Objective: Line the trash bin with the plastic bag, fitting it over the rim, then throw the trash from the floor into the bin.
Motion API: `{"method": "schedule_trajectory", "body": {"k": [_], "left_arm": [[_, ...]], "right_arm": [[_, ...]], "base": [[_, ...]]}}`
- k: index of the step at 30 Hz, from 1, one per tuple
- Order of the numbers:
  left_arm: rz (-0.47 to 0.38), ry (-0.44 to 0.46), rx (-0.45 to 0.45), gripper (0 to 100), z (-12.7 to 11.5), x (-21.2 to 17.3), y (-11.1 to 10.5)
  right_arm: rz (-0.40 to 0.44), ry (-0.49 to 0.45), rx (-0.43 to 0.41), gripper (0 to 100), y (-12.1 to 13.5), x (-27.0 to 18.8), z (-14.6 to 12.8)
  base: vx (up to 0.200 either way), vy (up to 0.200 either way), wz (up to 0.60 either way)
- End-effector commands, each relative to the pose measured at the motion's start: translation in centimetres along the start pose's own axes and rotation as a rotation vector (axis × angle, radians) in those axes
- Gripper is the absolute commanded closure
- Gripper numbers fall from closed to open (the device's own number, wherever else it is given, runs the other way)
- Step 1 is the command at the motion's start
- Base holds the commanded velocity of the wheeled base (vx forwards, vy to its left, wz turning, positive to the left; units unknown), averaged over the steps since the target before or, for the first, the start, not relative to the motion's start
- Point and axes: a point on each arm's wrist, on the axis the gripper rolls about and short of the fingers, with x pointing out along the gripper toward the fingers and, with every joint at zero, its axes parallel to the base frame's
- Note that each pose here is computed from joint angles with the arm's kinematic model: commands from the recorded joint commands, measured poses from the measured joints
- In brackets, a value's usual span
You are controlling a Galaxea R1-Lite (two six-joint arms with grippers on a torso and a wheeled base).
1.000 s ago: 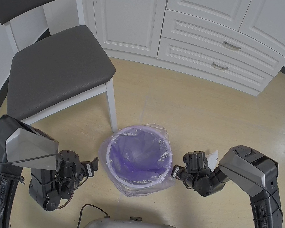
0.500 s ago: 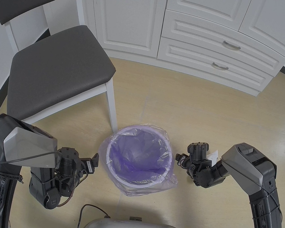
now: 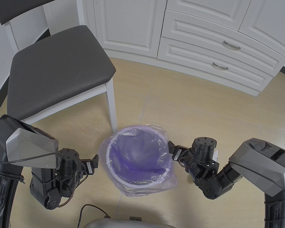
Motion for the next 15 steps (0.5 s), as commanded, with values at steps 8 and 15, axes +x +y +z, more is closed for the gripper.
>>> {"method": "schedule_trajectory", "body": {"k": [8,15], "left_arm": [[0.0,-0.002,-0.002,0,0.0,0.1,-0.1],[0.002,-0.003,-0.003,0,0.0,0.1,0.0]], "right_arm": [[0.15,0.058,-0.409,0,4.5,-2.3,-3.4],[0.202,-0.034,-0.442,0,6.8,-1.2,-4.8]], "base": [[0.0,0.0,0.0],[0.0,0.0,0.0]]}}
